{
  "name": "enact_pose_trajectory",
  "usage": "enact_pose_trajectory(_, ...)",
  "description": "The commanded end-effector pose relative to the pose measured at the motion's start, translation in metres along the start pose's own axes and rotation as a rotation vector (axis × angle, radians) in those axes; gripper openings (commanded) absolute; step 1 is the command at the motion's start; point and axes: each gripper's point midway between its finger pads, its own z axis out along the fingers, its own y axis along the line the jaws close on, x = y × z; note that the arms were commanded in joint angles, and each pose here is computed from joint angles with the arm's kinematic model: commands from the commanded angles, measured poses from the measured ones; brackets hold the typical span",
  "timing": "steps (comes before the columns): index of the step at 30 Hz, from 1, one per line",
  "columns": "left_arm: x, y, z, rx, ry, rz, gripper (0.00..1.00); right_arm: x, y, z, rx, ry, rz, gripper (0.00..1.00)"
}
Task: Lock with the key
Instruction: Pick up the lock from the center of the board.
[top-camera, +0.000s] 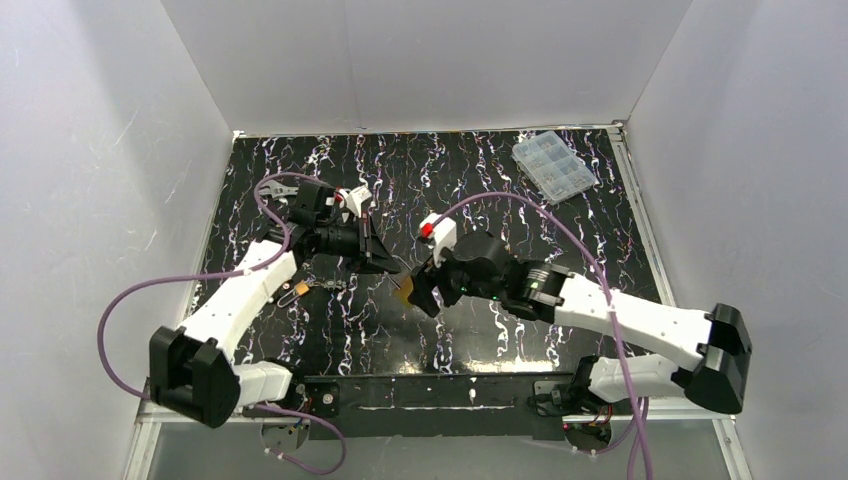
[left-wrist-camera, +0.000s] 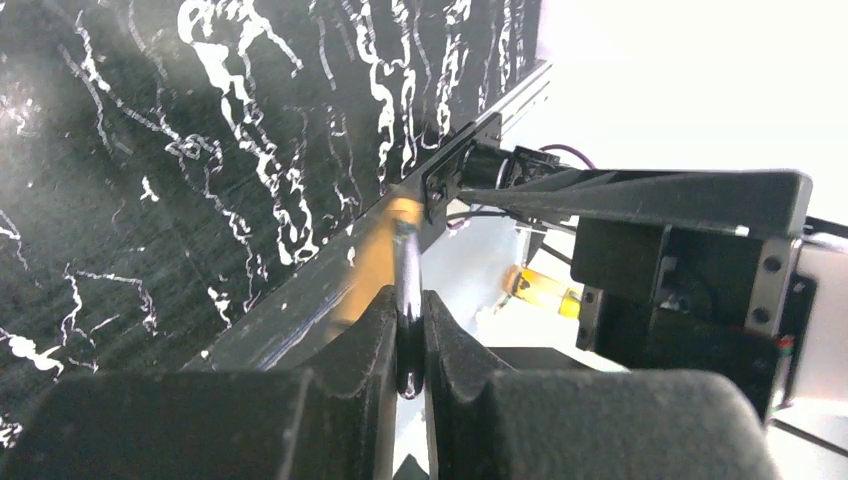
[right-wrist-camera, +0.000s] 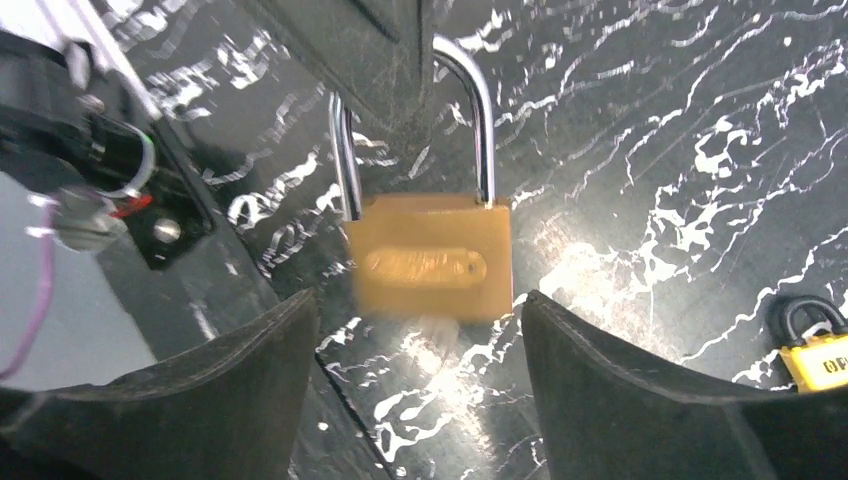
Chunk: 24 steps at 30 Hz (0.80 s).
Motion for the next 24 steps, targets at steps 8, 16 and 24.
enact_pose_trajectory(8,-0.005,-0.128,-0.078,0.238,-0.295,0.261,0.00,-0.100,0.017,-0.101,-0.245,-0.422,0.128,0.86)
enact_pose_trajectory(16,-0.012,-0.196,-0.122,0.421,-0.455,0.166,0.00,-0.163,0.009,-0.150,-0.325,-0.633,0.111,0.88)
enact_pose_trajectory(24,-0.008,-0.256,-0.152,0.564,-0.535,0.150,0.00,-0.213,0.013,-0.177,-0.374,-0.740,0.044,0.88)
